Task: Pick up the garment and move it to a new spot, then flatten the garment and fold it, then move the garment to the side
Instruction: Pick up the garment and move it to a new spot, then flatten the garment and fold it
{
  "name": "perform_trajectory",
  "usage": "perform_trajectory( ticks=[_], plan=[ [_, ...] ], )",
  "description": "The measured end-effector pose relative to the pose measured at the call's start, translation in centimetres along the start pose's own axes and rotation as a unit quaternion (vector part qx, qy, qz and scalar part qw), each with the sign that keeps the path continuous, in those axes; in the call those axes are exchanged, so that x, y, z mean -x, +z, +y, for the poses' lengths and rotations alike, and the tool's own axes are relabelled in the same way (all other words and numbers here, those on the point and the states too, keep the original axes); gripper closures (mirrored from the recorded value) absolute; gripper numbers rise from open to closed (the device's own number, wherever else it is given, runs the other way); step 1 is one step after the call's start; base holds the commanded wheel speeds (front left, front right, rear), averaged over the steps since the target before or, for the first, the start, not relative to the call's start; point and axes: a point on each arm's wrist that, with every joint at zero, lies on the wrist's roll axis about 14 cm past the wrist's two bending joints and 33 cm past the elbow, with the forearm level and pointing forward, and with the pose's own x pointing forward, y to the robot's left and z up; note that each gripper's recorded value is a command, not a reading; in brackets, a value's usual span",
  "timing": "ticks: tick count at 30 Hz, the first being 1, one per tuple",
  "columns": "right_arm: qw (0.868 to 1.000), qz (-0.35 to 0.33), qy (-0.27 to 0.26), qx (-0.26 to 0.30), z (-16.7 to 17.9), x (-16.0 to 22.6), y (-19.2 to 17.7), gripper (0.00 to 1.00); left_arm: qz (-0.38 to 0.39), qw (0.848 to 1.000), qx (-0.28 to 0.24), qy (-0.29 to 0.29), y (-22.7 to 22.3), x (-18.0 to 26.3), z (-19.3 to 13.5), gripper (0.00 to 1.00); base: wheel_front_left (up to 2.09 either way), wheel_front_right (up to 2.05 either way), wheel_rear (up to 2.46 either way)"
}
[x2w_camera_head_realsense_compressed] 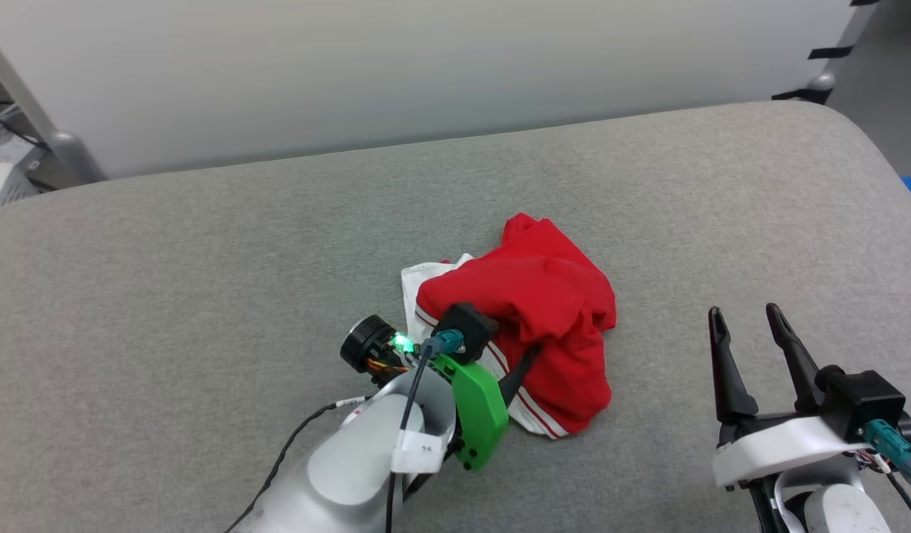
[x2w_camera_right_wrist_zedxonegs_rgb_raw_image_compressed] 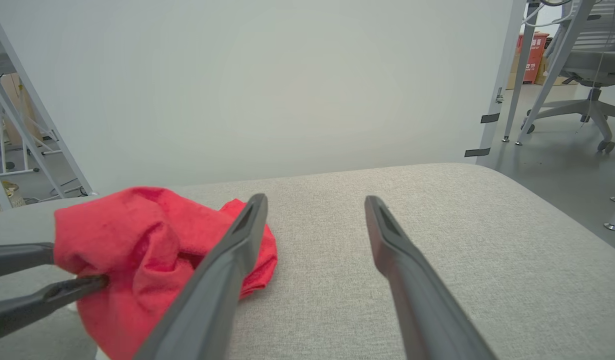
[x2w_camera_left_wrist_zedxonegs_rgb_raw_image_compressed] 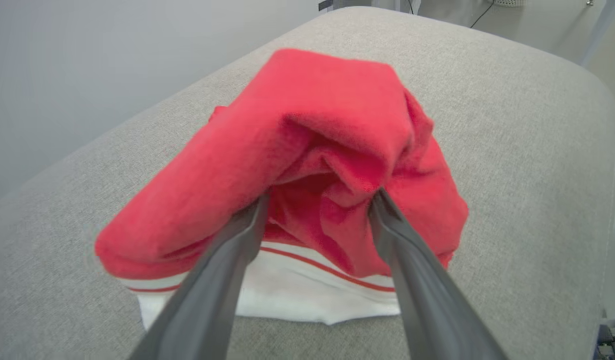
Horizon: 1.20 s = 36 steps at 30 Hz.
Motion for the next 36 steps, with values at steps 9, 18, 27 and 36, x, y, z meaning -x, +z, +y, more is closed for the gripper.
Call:
perform_trajectory(
  ticks=[9,18,27,36],
  plan=[
    [0.999,-0.004,0.039,-0.006,2.5,-0.5,0.1,0.00,-0.002,0.992,0.001,0.122,-1.4,6.8,7.3,0.00,0.00,0.00,0.00],
    [0.997,-0.018,0.081,-0.009,5.4,-0.9,0.9,0.00,-0.117,0.956,0.025,0.268,2.2,14.8,13.4,0.00,0.00,0.00,0.00],
    [0.994,-0.016,0.103,-0.010,6.8,-0.3,0.8,0.00,-0.224,0.908,0.077,0.347,4.4,20.6,12.6,0.00,0.00,0.00,0.00],
    [0.994,-0.008,0.109,-0.009,7.1,-0.1,0.3,0.00,-0.246,0.893,0.102,0.362,3.3,21.5,9.8,0.00,0.00,0.00,0.00]
  ],
)
